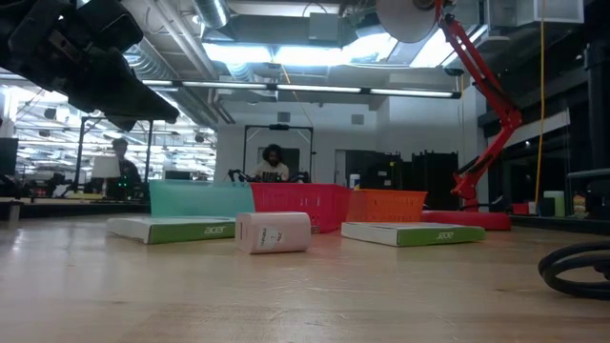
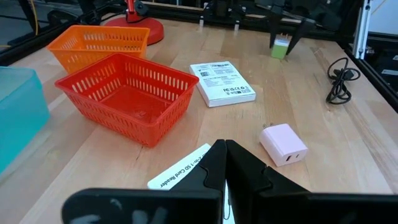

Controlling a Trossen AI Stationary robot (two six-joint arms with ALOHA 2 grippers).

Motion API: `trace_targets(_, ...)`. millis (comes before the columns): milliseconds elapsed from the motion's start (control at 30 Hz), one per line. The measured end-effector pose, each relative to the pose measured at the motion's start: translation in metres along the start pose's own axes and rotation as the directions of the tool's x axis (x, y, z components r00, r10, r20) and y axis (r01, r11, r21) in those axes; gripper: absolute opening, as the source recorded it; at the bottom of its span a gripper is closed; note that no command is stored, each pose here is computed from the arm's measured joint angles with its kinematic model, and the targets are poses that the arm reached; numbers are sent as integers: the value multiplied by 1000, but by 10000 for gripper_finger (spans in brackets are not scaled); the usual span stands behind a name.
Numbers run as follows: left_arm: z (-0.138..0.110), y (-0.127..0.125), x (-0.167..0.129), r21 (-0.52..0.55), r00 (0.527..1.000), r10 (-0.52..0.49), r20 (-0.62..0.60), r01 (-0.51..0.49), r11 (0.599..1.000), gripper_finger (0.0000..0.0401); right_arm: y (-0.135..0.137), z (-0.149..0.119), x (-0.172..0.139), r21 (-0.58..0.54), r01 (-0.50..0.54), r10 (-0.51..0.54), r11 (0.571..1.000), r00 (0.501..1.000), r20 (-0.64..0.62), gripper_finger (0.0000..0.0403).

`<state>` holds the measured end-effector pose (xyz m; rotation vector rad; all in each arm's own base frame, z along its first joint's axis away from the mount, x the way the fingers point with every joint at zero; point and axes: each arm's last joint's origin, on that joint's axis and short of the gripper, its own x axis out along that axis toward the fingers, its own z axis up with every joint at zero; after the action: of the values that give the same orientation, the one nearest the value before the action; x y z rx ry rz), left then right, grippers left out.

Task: Pick and place items into bin
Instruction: Put the green charger adapter into orange bin

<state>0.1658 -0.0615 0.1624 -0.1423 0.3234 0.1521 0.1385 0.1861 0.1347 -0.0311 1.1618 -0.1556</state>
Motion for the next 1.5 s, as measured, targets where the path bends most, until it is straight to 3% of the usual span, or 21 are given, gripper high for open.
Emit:
trace_targets(133, 0, 0, 0, 0, 1000, 0, 0, 0, 1000, 3, 1, 0, -1, 22, -16, 17, 1000, 1000, -22, 123)
trace_targets(467, 0, 0, 0, 0, 1000, 0, 0, 0, 1000, 3, -1, 1, -5, 42, -42, 43, 998, 999, -28, 123)
trace_targets(867, 0, 0, 0, 0, 1000, 0, 0, 0, 1000, 3, -19, 20, -45, 134, -120, 85, 984, 967, 240, 123)
trace_targets(1100, 0, 0, 0, 1, 1000, 0, 0, 0, 1000, 3, -32, 33, -57, 166, -119, 51, 979, 929, 366, 123)
trace_targets(1500, 0, 0, 0, 0, 1000, -6, -2, 6, 1000, 3, -29, 52, -55, 105, -163, 83, 981, 843, 532, 123)
